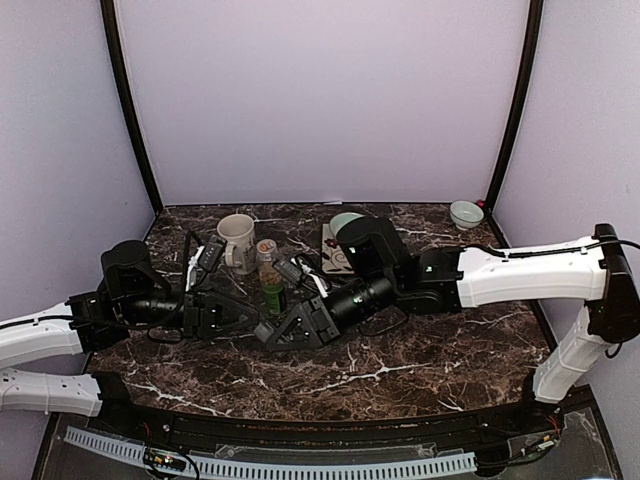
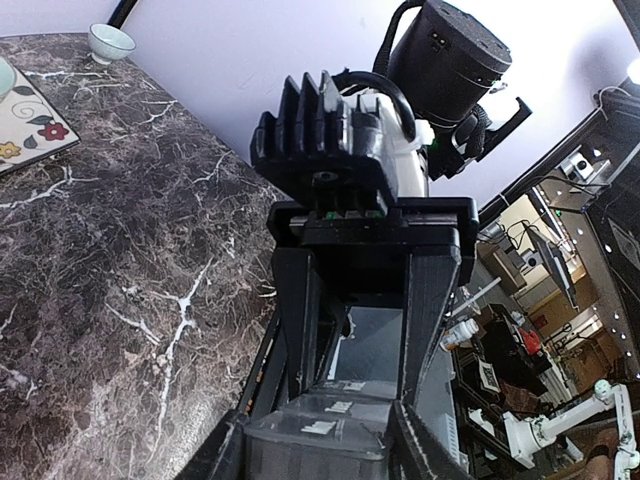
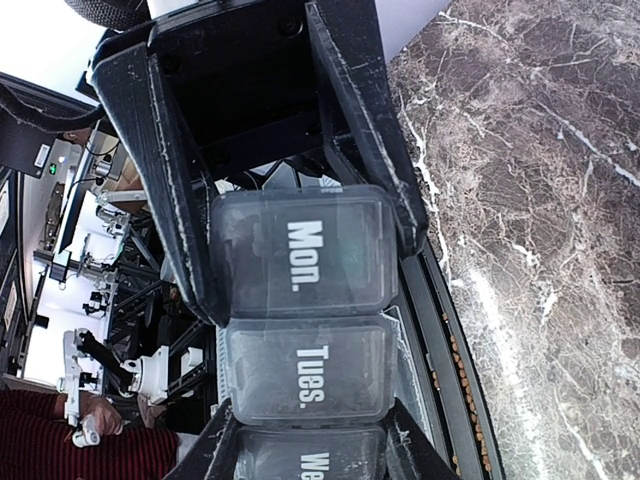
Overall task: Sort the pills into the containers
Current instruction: Hold the pill container, then open the lid of the pill container.
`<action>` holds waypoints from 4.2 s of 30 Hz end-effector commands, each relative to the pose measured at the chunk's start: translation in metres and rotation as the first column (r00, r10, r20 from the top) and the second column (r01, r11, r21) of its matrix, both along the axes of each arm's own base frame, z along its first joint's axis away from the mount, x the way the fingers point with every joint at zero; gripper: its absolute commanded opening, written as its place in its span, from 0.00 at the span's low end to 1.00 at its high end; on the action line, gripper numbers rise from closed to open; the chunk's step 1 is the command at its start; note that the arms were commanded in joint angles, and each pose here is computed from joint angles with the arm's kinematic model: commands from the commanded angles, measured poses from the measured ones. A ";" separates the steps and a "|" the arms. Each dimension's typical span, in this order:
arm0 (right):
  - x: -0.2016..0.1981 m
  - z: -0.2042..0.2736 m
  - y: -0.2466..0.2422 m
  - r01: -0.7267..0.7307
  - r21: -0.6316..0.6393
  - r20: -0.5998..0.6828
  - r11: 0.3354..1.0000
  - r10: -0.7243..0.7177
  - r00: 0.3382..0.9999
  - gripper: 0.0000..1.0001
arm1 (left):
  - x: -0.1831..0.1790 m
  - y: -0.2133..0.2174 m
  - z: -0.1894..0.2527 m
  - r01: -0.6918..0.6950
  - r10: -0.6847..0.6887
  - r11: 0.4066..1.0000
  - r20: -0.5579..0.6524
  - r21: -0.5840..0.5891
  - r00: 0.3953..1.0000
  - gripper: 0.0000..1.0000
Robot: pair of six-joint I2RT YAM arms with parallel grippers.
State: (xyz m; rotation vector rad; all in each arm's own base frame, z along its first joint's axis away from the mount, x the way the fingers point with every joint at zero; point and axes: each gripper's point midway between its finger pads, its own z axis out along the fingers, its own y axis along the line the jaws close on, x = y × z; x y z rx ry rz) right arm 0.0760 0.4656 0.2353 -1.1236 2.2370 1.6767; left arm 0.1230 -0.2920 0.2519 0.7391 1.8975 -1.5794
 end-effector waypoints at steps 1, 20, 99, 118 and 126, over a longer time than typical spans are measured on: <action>0.008 0.014 0.008 0.004 0.044 0.052 0.999 -0.006 0.999 0.28 | 0.003 -0.002 0.007 -0.005 0.006 1.000 0.038 -0.013 0.999 0.16; 0.027 0.005 0.000 0.057 -0.089 0.265 0.994 -0.032 0.964 0.26 | 0.012 -0.016 0.001 0.012 -0.012 1.000 -0.009 0.003 1.000 0.16; 0.038 -0.007 -0.037 0.129 -0.149 0.271 0.980 -0.085 0.959 0.57 | 0.020 -0.022 -0.008 0.010 -0.011 0.999 0.031 0.031 0.999 0.00; 0.039 -0.008 -0.034 0.133 -0.106 0.234 0.985 -0.106 0.966 0.38 | 0.014 -0.018 0.000 0.016 -0.017 1.000 0.038 0.004 0.999 0.00; 0.041 -0.007 -0.037 0.144 -0.084 0.209 0.986 -0.124 0.970 0.38 | 0.012 -0.016 0.001 0.019 -0.019 1.000 0.039 -0.003 0.999 0.00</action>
